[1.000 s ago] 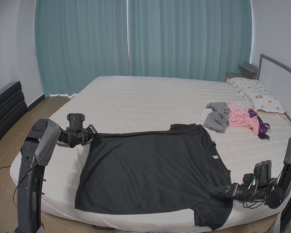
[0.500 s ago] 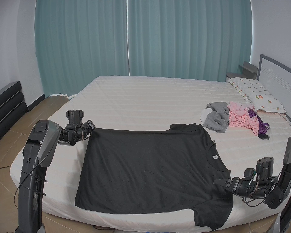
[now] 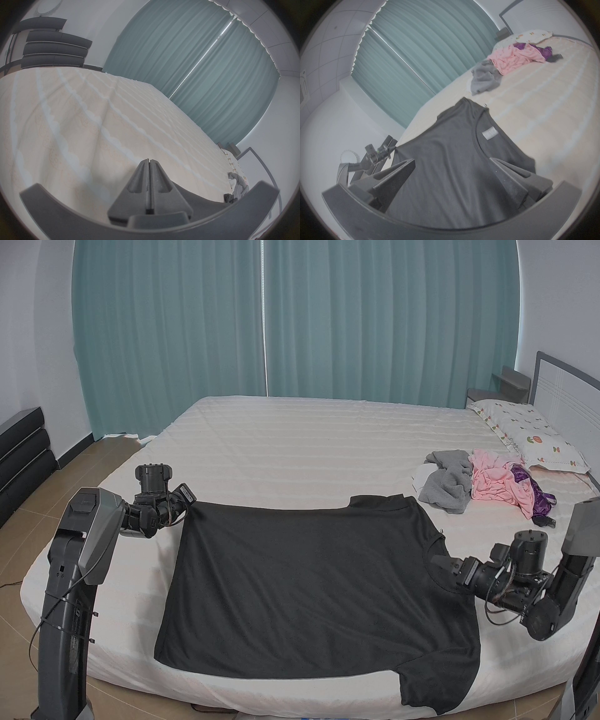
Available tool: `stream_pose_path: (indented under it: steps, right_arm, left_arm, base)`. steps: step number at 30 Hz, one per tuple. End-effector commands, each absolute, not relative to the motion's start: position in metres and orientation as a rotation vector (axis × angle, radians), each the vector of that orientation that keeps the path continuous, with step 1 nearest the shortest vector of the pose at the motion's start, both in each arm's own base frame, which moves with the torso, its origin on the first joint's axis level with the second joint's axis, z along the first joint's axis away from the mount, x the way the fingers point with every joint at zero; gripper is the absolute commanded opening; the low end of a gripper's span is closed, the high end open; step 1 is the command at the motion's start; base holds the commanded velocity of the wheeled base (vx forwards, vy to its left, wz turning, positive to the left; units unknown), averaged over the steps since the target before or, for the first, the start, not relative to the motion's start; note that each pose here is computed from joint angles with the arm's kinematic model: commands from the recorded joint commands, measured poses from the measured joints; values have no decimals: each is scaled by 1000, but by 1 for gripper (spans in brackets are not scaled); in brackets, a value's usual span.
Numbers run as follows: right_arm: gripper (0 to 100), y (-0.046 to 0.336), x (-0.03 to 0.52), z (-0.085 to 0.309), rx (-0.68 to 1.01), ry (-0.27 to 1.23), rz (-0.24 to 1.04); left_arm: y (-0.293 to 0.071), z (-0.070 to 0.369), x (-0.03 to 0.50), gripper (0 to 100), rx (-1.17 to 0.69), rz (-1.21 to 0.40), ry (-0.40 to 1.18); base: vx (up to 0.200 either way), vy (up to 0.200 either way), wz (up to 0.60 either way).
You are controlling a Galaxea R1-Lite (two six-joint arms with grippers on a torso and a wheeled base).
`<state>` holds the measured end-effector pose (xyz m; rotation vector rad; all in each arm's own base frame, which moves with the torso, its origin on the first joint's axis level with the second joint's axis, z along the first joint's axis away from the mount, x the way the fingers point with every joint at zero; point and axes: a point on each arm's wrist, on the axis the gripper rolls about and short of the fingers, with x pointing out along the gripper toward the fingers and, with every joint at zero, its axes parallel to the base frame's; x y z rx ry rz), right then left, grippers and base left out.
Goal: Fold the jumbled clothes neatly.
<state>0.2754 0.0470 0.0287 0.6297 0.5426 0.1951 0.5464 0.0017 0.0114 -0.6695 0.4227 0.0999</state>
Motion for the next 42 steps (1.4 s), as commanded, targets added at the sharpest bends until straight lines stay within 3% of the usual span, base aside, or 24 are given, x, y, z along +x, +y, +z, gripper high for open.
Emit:
stream_pose_path:
  steps: [1, 12, 19, 25, 41, 42]
  right_arm:
    - [100, 56, 340, 7, 625, 518, 176]
    - [100, 46, 436, -14, 637, 565, 91]
    - [100, 26, 471, 0, 645, 548, 22]
    - [100, 23, 490, -2, 627, 510, -38]
    - [100, 39, 505, -22, 622, 539, -20]
    - [0, 39, 506, -23, 623, 543, -25]
  left_arm:
    - [1, 9, 546, 0, -666, 114, 427]
    - [-2, 10, 545, 0, -658, 139, 420]
    - [-8, 10, 545, 0, -655, 133, 424]
    - [-7, 11, 545, 0, -655, 134, 420]
    - [-12, 7, 545, 0, -652, 128, 430]
    - [-13, 7, 545, 0, -652, 127, 430]
  base:
    - [0, 0, 0]
    - [0, 0, 0]
    - [0, 0, 0]
    - [0, 0, 0]
    - [0, 0, 0]
    - [0, 0, 0]
